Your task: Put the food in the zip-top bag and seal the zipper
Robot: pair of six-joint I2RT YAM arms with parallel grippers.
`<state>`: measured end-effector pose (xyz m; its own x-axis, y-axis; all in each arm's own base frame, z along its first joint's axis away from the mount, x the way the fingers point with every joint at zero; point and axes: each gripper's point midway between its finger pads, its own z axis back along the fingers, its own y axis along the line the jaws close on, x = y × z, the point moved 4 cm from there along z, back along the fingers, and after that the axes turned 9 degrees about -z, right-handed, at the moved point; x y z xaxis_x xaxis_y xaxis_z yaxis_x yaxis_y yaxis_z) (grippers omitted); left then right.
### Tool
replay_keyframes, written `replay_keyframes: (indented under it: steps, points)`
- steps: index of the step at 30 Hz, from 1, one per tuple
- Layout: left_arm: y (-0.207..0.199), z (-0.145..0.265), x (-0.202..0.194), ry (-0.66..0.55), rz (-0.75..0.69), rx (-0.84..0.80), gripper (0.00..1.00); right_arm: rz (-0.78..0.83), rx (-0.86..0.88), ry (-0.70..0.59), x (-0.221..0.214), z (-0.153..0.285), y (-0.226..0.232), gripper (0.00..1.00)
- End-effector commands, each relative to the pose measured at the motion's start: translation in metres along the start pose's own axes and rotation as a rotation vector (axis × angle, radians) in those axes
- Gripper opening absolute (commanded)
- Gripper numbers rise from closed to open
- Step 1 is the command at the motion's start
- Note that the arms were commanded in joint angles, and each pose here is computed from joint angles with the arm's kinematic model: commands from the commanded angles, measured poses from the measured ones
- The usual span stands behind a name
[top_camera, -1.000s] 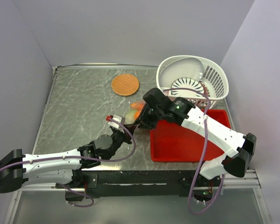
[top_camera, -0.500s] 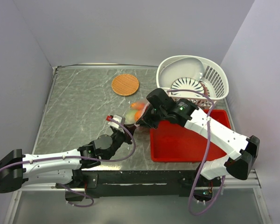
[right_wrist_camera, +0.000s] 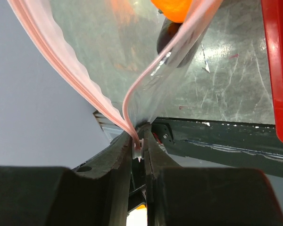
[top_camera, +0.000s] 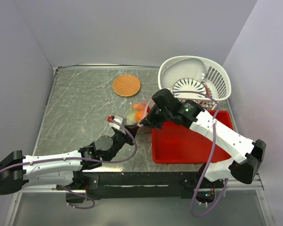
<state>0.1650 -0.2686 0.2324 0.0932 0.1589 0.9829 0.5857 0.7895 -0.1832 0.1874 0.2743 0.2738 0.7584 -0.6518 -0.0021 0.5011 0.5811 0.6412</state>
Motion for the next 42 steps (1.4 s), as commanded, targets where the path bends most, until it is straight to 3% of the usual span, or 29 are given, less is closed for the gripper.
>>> replay_keyframes:
  steps: [1,21,28,29,32,34,42]
  points:
    - [-0.005,-0.001,0.025,-0.069,0.028,-0.010,0.01,-0.043,0.040,-0.132,0.028,0.012,0.004,0.17]
    - [-0.005,0.002,0.023,-0.057,0.023,-0.024,0.01,-0.083,0.045,-0.265,0.070,0.022,0.004,0.18]
    - [-0.005,0.001,0.023,-0.045,0.018,-0.017,0.01,-0.063,0.047,-0.253,0.069,0.021,0.007,0.16]
    - [-0.005,0.001,0.025,-0.045,0.021,-0.014,0.04,-0.058,0.049,-0.249,0.067,0.022,0.008,0.16]
    - [-0.004,-0.004,0.027,-0.025,0.010,0.016,0.35,-0.045,0.058,-0.238,0.063,0.022,0.012,0.16]
    - [-0.002,-0.006,0.026,-0.011,-0.001,0.049,0.46,-0.031,0.052,-0.228,0.060,0.020,0.013,0.16]
    - [-0.004,-0.014,0.032,-0.003,-0.045,0.072,0.54,-0.015,0.055,-0.205,0.053,0.018,0.018,0.15]
